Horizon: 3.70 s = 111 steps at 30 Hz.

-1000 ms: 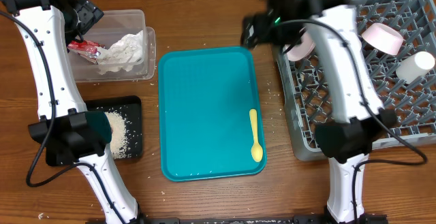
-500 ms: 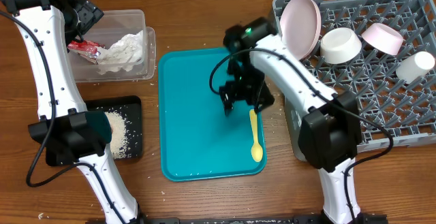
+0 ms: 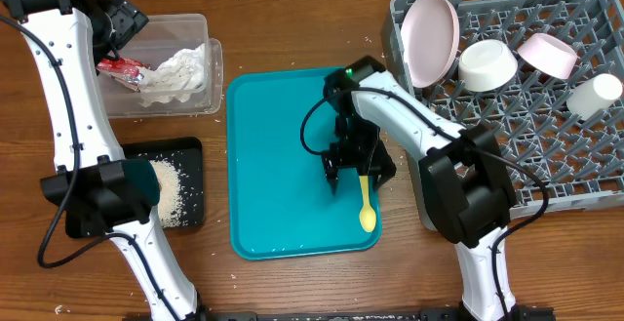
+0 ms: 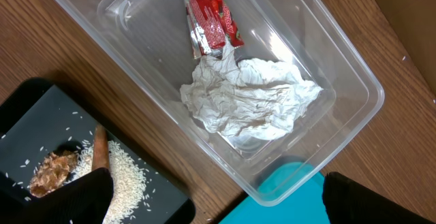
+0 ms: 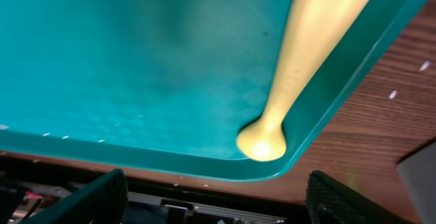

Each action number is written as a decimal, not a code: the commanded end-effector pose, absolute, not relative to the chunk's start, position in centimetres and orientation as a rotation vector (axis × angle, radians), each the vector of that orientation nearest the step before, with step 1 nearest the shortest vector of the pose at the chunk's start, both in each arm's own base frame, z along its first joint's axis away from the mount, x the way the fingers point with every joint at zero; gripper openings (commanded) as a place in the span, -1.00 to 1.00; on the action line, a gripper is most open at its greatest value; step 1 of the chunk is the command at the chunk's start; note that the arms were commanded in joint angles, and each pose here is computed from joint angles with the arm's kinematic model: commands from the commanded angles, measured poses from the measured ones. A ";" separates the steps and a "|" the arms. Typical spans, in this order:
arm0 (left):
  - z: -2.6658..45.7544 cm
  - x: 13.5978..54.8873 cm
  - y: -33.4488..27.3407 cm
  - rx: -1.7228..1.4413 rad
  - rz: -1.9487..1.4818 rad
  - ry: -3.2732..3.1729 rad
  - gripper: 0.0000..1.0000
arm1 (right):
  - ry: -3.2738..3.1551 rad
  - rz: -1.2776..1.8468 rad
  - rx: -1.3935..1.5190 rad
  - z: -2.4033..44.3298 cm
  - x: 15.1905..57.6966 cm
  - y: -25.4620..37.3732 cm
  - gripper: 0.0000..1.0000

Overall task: Sort waste into correct bins and load items into the dishwasher
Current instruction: 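Move the right gripper to the yellow spoon on the teal tray, then close the right gripper on the yellow spoon's handle and lift, then carry the spoon right and drop it into the rack beside the plate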

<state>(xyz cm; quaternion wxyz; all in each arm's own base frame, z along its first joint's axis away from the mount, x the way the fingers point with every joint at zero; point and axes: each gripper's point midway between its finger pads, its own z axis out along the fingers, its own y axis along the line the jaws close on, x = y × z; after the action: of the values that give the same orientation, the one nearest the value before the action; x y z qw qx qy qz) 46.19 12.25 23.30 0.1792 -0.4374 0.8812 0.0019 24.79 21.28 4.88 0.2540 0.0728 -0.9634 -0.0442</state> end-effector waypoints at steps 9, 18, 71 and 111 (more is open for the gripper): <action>22.9 46.4 11.8 -1.232 0.000 2.505 1.00 | -2.606 -0.174 0.198 3.9 23.0 22.5 0.72; 22.9 46.4 11.8 -1.232 0.000 2.505 0.99 | -2.679 -0.045 0.270 1.5 23.4 21.3 0.79; 22.9 46.4 11.8 -1.232 0.000 2.505 0.99 | -2.936 0.098 0.142 -0.5 28.3 21.0 -0.68; 22.9 46.4 11.8 -1.232 0.000 2.505 1.00 | -3.278 -0.019 -0.179 17.4 44.1 1.6 -0.89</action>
<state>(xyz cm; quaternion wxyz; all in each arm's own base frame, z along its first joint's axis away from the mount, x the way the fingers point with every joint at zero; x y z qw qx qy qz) 46.19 12.25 23.30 0.1792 -0.4374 0.8812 0.0019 44.84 3.12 17.36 -0.0843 -0.0654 -0.9942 -0.0140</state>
